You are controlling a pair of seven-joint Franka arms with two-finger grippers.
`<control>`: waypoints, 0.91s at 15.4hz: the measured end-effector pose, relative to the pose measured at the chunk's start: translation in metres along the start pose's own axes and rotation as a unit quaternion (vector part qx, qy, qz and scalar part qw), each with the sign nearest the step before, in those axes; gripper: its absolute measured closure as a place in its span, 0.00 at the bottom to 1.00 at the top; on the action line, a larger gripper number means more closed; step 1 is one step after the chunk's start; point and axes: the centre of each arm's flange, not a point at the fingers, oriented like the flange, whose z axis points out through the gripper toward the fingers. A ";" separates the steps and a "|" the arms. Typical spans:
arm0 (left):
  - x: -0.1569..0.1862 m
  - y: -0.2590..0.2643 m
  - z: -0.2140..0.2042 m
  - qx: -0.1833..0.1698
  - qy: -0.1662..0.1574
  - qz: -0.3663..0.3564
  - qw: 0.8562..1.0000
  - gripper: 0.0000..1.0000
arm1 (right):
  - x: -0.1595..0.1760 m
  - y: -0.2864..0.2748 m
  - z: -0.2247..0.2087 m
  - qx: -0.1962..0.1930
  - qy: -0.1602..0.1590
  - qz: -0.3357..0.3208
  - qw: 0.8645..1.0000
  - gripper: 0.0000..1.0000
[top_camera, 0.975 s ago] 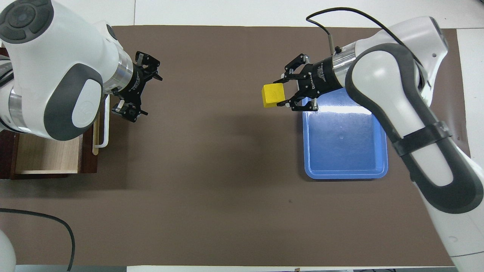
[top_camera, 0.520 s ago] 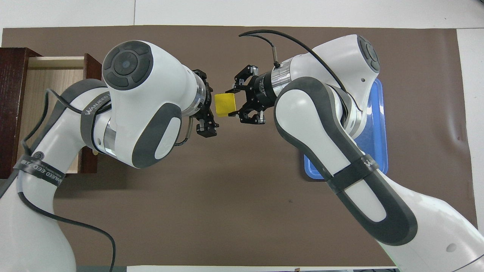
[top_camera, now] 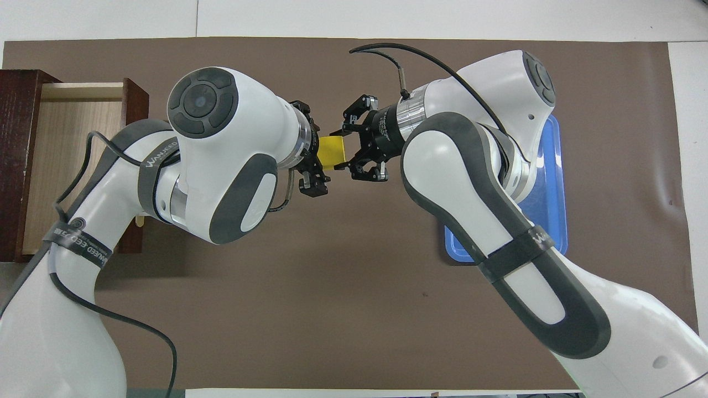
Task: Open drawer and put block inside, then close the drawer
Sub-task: 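Carry the block toward the left gripper while the left gripper grasps it, then lower the block into the drawer with the left gripper while the right gripper withdraws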
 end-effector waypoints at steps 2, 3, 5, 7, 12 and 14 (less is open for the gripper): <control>-0.001 -0.002 0.003 -0.001 -0.001 -0.003 1.000 0.11 | 0.000 0.000 0.000 0.000 0.000 0.000 1.000 0.45; -0.001 -0.002 0.003 -0.001 -0.001 -0.004 1.000 0.22 | 0.000 0.000 0.000 0.000 0.000 0.000 1.000 0.45; 0.001 0.001 0.002 -0.005 -0.002 0.001 1.000 0.43 | 0.000 0.001 0.001 -0.005 0.000 -0.003 1.000 0.45; 0.001 0.001 0.002 -0.005 -0.003 0.001 1.000 0.43 | 0.000 0.001 0.001 -0.005 0.000 -0.003 1.000 0.45; 0.000 0.001 0.000 -0.005 -0.003 0.002 1.000 0.43 | 0.000 0.000 -0.003 -0.002 -0.001 0.002 1.000 0.41; 0.009 0.003 0.001 0.007 0.011 0.009 1.000 0.43 | 0.000 -0.002 -0.013 0.004 -0.001 0.013 1.000 0.22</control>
